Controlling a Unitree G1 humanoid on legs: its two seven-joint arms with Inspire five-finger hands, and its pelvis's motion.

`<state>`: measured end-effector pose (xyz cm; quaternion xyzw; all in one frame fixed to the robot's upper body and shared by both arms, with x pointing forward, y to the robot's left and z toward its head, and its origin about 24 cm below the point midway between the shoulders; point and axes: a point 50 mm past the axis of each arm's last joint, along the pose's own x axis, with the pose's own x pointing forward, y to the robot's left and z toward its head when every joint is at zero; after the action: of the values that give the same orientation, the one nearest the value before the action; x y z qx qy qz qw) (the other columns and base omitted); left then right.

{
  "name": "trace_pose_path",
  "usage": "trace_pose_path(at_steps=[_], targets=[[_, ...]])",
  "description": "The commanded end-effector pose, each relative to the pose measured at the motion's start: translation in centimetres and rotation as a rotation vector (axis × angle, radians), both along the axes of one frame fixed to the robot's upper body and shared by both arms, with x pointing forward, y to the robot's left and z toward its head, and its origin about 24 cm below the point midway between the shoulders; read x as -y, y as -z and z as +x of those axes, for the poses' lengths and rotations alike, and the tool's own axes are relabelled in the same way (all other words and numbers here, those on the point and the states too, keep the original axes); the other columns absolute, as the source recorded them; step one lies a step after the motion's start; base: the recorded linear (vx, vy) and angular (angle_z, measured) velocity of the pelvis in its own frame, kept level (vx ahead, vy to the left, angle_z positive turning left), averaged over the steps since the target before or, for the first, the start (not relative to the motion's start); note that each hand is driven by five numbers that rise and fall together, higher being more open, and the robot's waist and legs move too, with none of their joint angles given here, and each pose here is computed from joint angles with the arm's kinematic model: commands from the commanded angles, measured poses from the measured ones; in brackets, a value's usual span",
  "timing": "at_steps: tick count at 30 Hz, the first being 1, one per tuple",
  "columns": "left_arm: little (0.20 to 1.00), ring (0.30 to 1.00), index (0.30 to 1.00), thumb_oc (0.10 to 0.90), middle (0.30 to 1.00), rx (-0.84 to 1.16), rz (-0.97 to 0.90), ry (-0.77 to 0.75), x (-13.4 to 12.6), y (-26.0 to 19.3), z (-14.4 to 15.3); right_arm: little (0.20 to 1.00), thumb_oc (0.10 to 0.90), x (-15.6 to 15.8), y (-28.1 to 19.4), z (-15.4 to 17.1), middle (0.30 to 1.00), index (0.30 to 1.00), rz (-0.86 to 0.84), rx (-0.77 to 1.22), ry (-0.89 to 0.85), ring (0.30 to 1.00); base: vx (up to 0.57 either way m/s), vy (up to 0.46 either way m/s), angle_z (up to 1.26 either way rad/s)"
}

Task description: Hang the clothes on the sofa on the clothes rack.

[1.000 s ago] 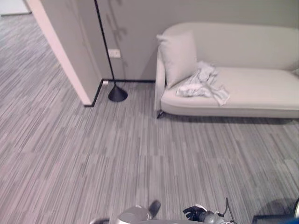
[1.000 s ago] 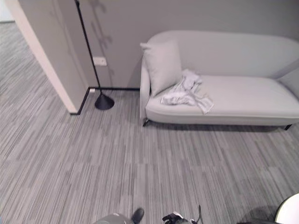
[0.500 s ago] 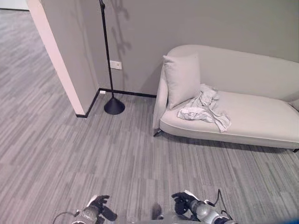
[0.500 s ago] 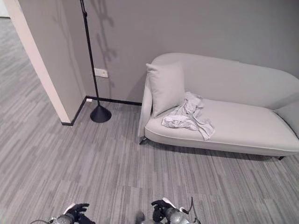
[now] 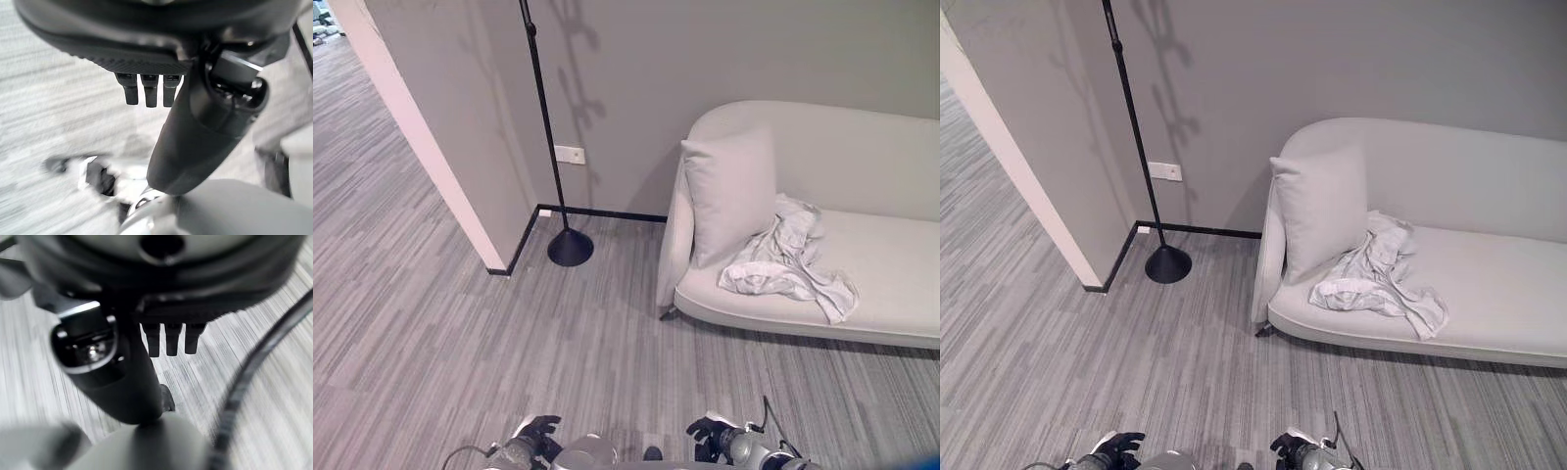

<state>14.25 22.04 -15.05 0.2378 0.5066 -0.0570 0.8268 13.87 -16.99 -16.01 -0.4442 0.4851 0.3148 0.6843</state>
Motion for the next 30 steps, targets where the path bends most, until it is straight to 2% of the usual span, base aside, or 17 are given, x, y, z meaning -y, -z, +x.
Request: trace_pose_path(at_steps=[1,3,4,5,6,7,8,11,15,18,21,28,30], targets=[[0.900,0.900,0.900,0.800,0.900,-0.022,-0.073,-0.021,1.8,0.7,-1.1,0.900,0.800,-0.5,0.7,-2.0,0.900,0.900,0.008,-0.090,-0.044,0.900,0.40,0.095,0.20],[0.900,0.900,0.900,0.800,0.900,-0.095,-0.075,-0.057,1.3,1.3,-3.2,0.900,0.800,-0.9,0.8,-2.6,0.900,0.900,-0.003,-0.138,-0.099,0.900,0.42,0.136,0.16],[0.900,0.900,0.900,0.800,0.900,-0.135,-0.075,-0.043,1.4,1.5,-4.2,0.900,0.800,-1.2,0.8,-2.4,0.900,0.900,-0.042,-0.157,-0.201,0.900,0.35,0.105,0.22],[0.900,0.900,0.900,0.800,0.900,-0.159,-0.077,0.000,1.6,1.6,-4.4,0.900,0.800,-2.0,0.7,-2.1,0.900,0.900,-0.087,-0.186,-0.379,0.900,0.26,0.067,0.11],[0.900,0.900,0.900,0.800,0.900,-0.159,-0.077,0.000,1.6,1.6,-4.4,0.900,0.800,-2.0,0.7,-2.1,0.900,0.900,-0.087,-0.187,-0.379,0.900,0.26,0.051,0.02],[0.900,0.900,0.900,0.800,0.900,-0.172,-0.072,0.043,1.6,1.7,-4.5,0.900,0.800,-3.5,0.6,-1.7,0.900,0.900,-0.090,-0.200,-0.533,0.900,0.25,0.060,0.00],[0.900,0.900,0.900,0.800,0.900,-0.187,-0.069,0.071,1.5,1.7,-4.8,0.900,0.800,-4.9,0.3,-0.9,0.900,0.900,-0.072,-0.192,-0.614,0.900,0.51,0.150,0.24],[0.900,0.900,0.900,0.800,0.900,-0.218,-0.058,0.015,0.4,1.8,-6.4,0.900,0.800,-6.1,-0.5,0.9,0.900,0.900,-0.077,-0.118,-0.711,0.900,0.43,0.176,-0.01],[0.900,0.900,0.900,0.800,0.900,-0.236,-0.053,-0.010,0.5,2.0,-6.9,0.900,0.800,-4.8,-0.4,1.2,0.900,0.900,-0.133,-0.112,-0.683,0.900,0.44,0.219,-0.22],[0.900,0.900,0.900,0.800,0.900,-0.173,-0.099,-0.004,1.4,1.7,-4.8,0.900,0.800,-2.3,0.2,-0.2,0.900,0.900,-0.196,-0.163,-0.611,0.900,0.34,0.288,0.16],[0.900,0.900,0.900,0.800,0.900,-0.177,-0.090,-0.013,1.0,1.6,-4.6,0.900,0.800,-1.2,0.5,-1.2,0.900,0.900,-0.204,-0.155,-0.548,0.900,0.19,0.090,0.06],[0.900,0.900,0.900,0.800,0.900,-0.227,-0.064,-0.100,-0.4,1.8,-6.8,0.900,0.800,1.8,0.7,-3.0,0.900,0.900,-0.225,-0.231,-0.368,0.900,0.17,-0.123,-0.22],[0.900,0.900,0.900,0.800,0.900,-0.220,-0.063,-0.162,-0.8,1.8,-7.2,0.900,0.800,3.4,0.9,-4.9,0.900,0.900,-0.221,-0.279,-0.208,0.900,0.20,-0.117,-0.43]])
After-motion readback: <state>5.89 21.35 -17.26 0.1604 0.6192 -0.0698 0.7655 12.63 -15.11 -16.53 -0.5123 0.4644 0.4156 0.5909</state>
